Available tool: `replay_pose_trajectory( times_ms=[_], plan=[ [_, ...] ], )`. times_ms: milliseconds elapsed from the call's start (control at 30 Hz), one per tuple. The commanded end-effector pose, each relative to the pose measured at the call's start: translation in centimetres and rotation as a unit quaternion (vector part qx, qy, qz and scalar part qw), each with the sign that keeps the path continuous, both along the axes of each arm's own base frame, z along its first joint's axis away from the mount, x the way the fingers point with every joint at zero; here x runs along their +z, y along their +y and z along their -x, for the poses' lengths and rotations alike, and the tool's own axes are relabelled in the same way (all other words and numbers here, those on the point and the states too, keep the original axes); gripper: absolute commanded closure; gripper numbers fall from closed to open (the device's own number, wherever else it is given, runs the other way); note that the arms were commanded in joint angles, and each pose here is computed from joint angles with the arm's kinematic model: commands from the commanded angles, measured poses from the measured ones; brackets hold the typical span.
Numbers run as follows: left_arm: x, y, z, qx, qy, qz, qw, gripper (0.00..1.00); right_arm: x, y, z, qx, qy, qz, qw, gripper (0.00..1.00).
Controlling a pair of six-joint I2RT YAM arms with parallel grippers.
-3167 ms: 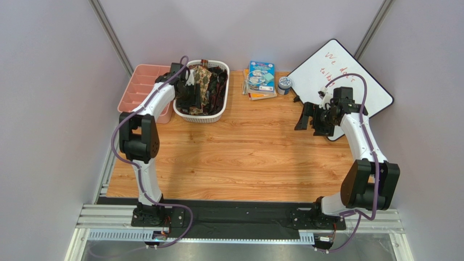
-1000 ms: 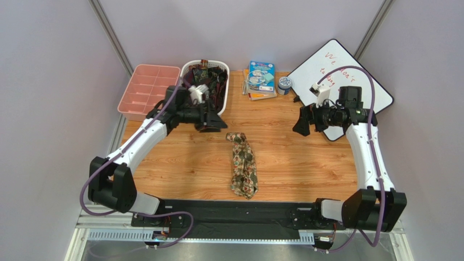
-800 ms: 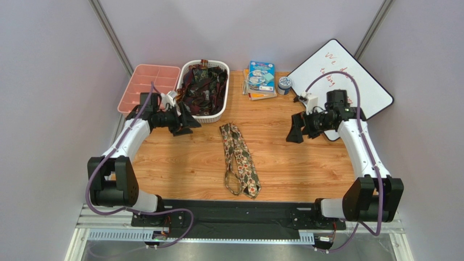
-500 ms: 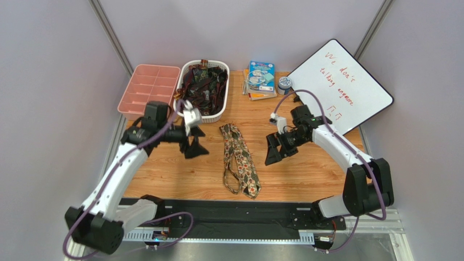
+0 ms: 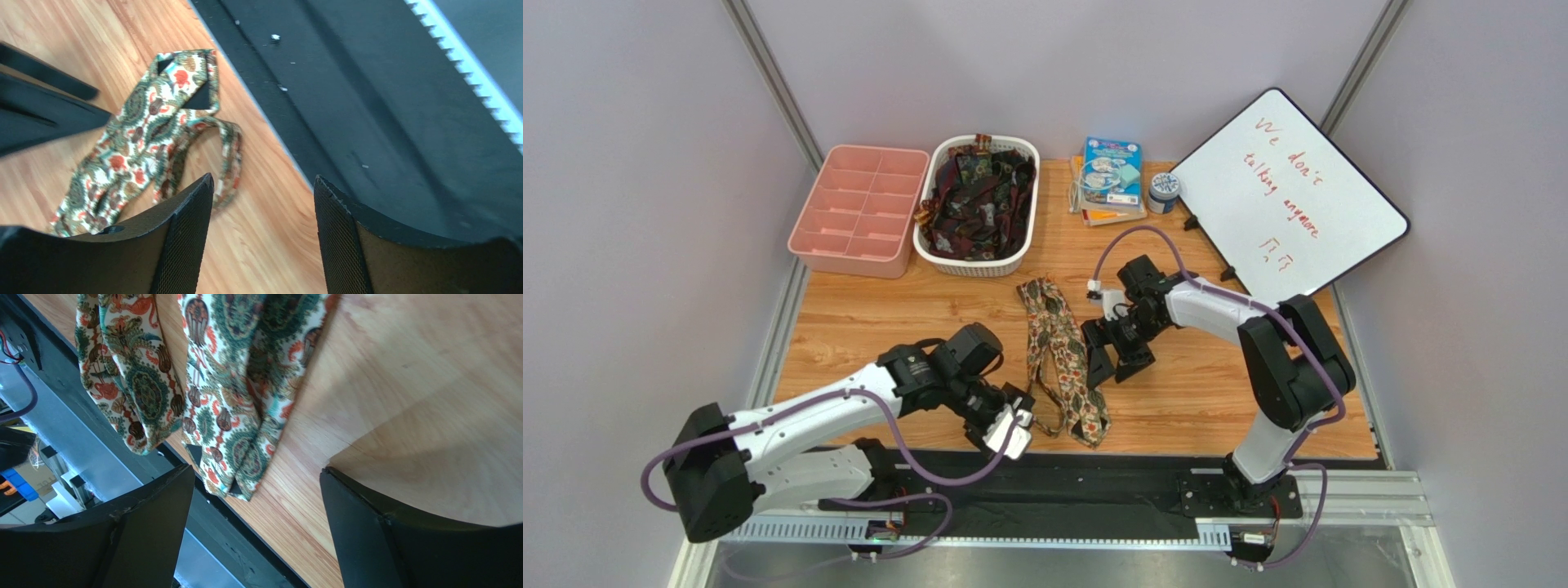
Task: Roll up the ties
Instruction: Flatten out the tie at the center of the board.
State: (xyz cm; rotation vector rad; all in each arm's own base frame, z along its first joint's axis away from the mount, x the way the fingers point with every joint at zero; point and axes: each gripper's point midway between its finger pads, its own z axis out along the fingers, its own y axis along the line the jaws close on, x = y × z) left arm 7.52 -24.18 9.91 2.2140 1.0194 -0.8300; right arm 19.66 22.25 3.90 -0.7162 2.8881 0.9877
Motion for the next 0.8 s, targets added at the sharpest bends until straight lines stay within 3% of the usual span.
replay_pose_trajectory(
  times_ms=[0,167,300,533,733,767],
  plan=[
    [0.8,-4.0,-2.1,-0.029,-0.064,0.051,0.996,0.34,-0.9,1.8,-1.0,0.002,-0.027,0.011,1.0,0.18],
    [-1.8,-5.1,-2.7,-0.022,-0.051,0.016,0.998,0.39,-2.6,2.3,-0.4,0.015,-0.005,0.022,1.0,0.31],
    [-3.7,-4.7,-3.1,-0.011,-0.046,-0.016,0.999,0.51,-3.4,2.5,-0.4,0.026,-0.001,0.025,0.999,0.47],
    [-5.2,-4.5,-3.4,0.003,-0.036,-0.037,0.999,0.56,-4.6,2.1,0.3,0.041,0.006,0.039,0.998,0.57],
    [-5.5,-4.6,-3.7,-0.001,-0.041,-0.054,0.998,0.74,-5.4,2.5,0.5,0.061,-0.004,0.069,0.996,0.73],
    [-5.1,-4.9,-3.9,-0.002,-0.046,-0.052,0.998,0.8,-5.6,2.4,0.4,0.063,-0.006,0.076,0.995,0.83]
  ],
)
